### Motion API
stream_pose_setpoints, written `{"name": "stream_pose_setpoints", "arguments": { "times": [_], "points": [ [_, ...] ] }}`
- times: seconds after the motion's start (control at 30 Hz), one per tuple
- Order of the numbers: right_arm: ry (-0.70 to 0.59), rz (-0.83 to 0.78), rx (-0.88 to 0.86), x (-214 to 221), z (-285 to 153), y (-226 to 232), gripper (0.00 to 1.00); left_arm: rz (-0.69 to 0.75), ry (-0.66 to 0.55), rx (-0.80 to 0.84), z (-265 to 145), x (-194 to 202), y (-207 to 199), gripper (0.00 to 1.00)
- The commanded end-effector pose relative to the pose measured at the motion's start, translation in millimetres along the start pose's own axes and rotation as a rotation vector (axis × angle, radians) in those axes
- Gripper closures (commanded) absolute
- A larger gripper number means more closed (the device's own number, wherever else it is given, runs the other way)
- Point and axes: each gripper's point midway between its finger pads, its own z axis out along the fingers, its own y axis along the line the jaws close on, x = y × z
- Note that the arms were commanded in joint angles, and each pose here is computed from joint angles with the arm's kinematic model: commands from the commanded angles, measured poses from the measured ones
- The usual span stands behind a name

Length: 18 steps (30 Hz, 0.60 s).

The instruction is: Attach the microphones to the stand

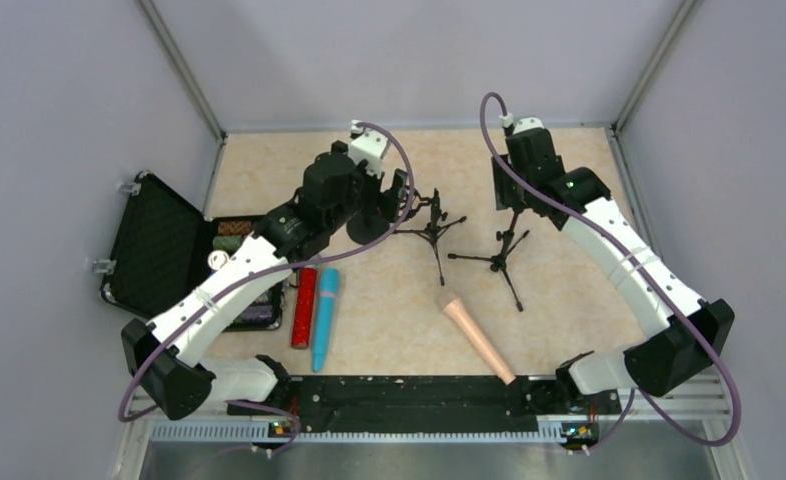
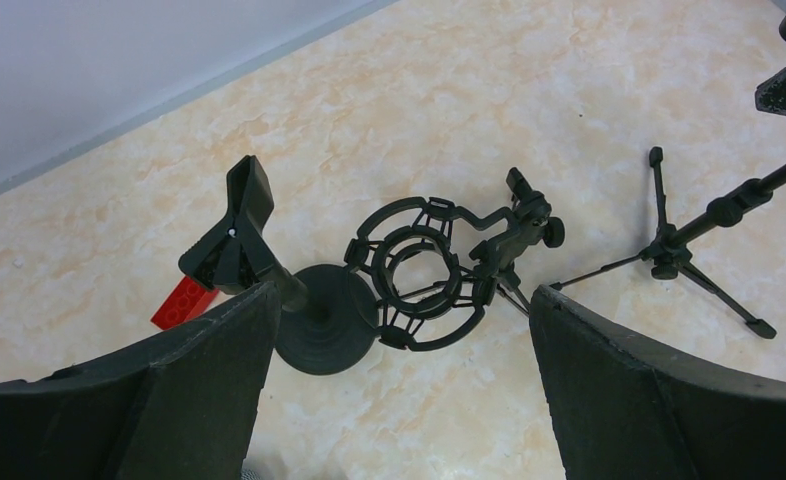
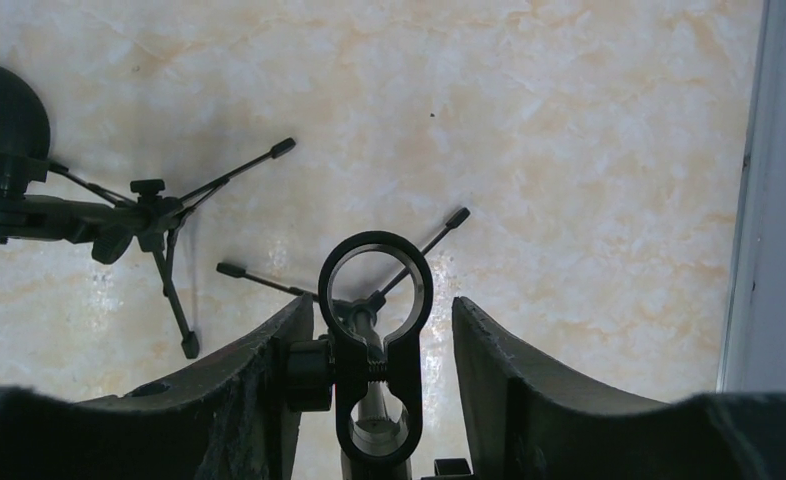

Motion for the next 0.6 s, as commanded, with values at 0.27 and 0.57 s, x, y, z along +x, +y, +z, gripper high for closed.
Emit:
{"name": "stream_pose_setpoints", "arguments": {
  "times": [0.27,0.57],
  "points": [
    [-0.045,0.011,0.042,-3.2,10.5,-5.5,0.60,0.056,-0.038,-0.009,4.1,-5.2,-5.8,0.01],
    [-0.103,0.090,0.064,-14.0,-0.3,-25.1,0.60,0.054,-0.044,-0.008,2.6,-6.0,-7.1,0.01]
  ]
}}
